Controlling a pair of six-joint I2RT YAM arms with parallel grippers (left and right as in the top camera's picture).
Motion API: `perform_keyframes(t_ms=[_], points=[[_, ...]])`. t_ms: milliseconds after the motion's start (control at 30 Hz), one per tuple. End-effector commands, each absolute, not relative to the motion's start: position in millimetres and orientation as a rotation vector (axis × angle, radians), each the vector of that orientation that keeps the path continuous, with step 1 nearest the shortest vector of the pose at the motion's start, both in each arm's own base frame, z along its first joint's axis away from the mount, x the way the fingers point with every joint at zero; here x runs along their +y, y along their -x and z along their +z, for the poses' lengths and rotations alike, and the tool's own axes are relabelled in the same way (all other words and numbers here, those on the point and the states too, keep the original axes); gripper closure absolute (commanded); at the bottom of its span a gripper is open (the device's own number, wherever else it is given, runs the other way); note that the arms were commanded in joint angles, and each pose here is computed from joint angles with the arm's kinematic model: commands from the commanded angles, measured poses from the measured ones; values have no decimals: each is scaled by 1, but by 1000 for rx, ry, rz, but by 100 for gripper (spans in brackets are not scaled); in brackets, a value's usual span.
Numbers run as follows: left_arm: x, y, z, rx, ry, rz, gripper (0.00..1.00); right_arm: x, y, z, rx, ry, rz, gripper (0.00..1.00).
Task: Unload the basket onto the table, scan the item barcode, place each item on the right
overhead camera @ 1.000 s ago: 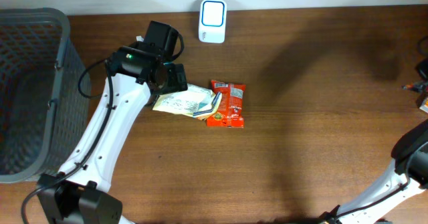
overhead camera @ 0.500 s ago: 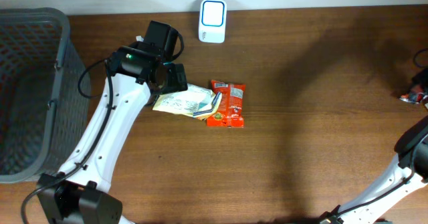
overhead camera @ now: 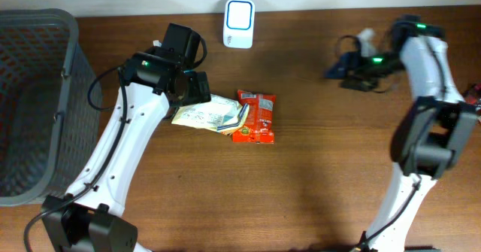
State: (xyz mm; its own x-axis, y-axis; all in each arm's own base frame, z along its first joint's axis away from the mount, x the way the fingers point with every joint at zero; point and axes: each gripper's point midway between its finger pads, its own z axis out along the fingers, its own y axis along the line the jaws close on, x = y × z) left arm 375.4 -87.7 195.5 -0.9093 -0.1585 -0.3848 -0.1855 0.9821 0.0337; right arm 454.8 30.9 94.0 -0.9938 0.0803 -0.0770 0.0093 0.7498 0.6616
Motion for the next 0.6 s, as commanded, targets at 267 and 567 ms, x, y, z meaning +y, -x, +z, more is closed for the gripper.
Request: perform_keyframes(t_ms=[267,567], points=[[-87,-376,196,2735,261,105,1,209,-393,34,3088,318,991,0],[-87,-376,196,2734,261,105,1,226,-389,23,3092,346,926,93]])
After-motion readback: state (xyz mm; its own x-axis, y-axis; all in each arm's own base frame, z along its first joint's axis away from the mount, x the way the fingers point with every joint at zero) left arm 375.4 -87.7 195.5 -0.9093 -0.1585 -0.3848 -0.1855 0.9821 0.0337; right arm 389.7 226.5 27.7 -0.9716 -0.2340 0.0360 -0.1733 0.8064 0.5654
